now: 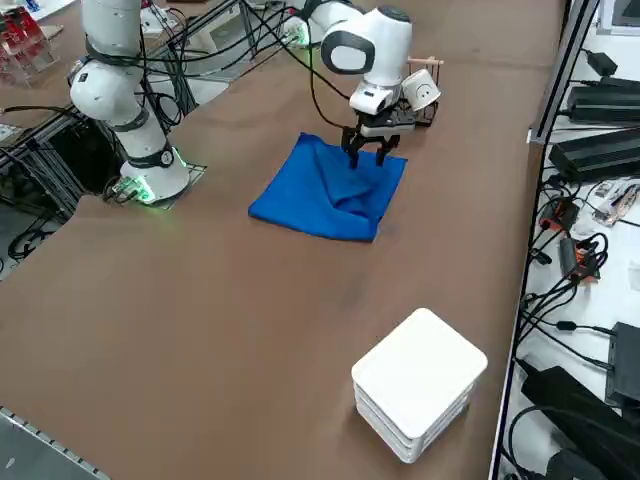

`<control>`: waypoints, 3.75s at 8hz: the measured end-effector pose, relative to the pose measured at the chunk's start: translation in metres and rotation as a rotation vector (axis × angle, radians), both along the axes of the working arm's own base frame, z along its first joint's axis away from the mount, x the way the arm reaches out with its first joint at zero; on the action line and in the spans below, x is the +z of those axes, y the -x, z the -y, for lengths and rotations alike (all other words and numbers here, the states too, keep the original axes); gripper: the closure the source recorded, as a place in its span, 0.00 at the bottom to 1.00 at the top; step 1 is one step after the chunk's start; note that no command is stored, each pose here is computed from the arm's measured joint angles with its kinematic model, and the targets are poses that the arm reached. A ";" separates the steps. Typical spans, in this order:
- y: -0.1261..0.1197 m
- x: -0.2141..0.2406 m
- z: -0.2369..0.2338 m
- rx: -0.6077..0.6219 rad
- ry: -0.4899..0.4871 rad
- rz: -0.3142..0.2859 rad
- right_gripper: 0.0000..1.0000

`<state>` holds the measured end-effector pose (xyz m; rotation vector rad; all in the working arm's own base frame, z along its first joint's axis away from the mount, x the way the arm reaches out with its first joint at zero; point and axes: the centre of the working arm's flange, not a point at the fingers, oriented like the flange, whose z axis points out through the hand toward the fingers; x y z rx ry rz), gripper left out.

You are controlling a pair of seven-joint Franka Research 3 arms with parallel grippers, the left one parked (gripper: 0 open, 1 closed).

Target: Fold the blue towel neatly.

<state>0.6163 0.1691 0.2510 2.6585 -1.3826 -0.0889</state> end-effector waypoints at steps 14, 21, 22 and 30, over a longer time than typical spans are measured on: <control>0.005 -0.059 -0.003 -0.108 0.008 0.023 0.39; 0.006 -0.056 -0.003 -0.111 0.010 0.013 0.97; 0.006 -0.054 -0.003 -0.112 0.011 0.011 0.97; 0.010 -0.009 -0.064 0.147 -0.066 0.031 0.97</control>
